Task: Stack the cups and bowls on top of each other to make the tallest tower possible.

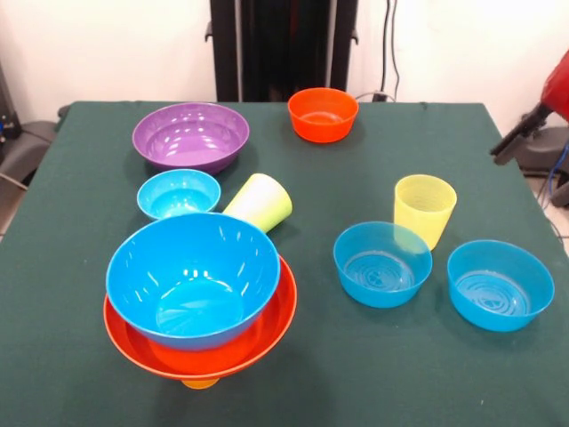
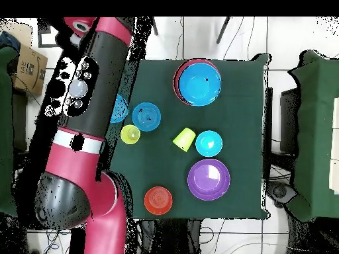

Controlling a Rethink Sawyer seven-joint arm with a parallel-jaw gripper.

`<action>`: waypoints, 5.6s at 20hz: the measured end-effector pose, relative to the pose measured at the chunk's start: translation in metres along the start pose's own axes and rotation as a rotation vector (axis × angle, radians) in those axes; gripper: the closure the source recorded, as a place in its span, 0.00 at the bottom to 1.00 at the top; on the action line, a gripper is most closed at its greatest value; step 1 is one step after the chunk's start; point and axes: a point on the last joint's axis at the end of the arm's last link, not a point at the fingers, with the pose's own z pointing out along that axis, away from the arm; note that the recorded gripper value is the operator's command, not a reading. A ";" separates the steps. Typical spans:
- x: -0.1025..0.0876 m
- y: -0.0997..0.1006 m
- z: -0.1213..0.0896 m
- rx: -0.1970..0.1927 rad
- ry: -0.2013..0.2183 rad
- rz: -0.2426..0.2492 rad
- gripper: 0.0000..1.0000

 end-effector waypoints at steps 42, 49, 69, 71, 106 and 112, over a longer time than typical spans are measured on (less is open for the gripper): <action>-0.037 -0.002 0.117 -0.017 -0.011 0.182 0.00; -0.035 0.000 0.116 -0.023 -0.007 0.222 0.00; -0.028 0.002 0.115 -0.021 0.036 0.295 0.00; -0.027 0.003 0.114 -0.020 0.036 0.330 0.00; -0.004 0.032 0.124 0.008 -0.036 0.579 0.00; 0.005 0.040 0.136 0.017 -0.042 0.552 0.00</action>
